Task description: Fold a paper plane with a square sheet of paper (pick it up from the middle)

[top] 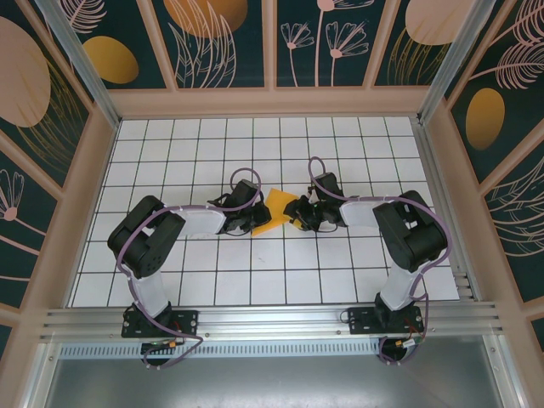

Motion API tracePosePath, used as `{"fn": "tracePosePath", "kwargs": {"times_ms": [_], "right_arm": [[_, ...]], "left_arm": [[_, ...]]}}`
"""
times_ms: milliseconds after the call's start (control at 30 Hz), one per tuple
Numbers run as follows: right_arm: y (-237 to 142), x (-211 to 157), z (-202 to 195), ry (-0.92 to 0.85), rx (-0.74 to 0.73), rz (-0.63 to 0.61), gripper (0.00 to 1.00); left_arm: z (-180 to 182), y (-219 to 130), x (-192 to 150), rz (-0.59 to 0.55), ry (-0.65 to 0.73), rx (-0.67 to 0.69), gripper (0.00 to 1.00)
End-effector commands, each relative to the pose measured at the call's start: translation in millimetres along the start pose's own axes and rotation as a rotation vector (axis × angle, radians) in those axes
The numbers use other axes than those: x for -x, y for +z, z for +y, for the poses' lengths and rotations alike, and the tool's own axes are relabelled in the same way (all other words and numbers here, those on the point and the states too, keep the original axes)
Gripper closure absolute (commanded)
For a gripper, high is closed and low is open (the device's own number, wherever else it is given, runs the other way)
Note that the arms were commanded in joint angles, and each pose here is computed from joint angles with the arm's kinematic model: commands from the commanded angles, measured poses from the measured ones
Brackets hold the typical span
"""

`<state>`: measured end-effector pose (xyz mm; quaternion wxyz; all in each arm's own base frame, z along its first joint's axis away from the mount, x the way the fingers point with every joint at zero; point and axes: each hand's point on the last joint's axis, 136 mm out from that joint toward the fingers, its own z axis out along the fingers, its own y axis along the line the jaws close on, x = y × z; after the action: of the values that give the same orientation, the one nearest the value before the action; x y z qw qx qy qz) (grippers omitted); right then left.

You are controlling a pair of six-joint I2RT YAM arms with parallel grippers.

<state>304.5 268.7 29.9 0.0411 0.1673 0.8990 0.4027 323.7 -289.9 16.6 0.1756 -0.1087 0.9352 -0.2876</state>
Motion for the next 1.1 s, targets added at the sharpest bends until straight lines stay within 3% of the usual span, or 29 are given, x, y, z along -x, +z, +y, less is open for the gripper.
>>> {"fn": "tracePosePath", "kwargs": {"times_ms": [0, 633, 1067], "right_arm": [[2.8, -1.7, 7.0, 0.01, 0.025, 0.017, 0.64], [9.1, -9.7, 15.2, 0.022, 0.089, 0.064, 0.69], [16.6, -8.3, 14.8, 0.02, 0.102, 0.067, 0.79]], "left_arm": [[10.5, 2.8, -1.7, 0.008, -0.025, 0.022, 0.84], [10.2, 3.0, -2.6, 0.012, -0.035, 0.008, 0.83], [-4.6, -6.6, 6.0, -0.011, -0.034, -0.039, 0.83]]}}
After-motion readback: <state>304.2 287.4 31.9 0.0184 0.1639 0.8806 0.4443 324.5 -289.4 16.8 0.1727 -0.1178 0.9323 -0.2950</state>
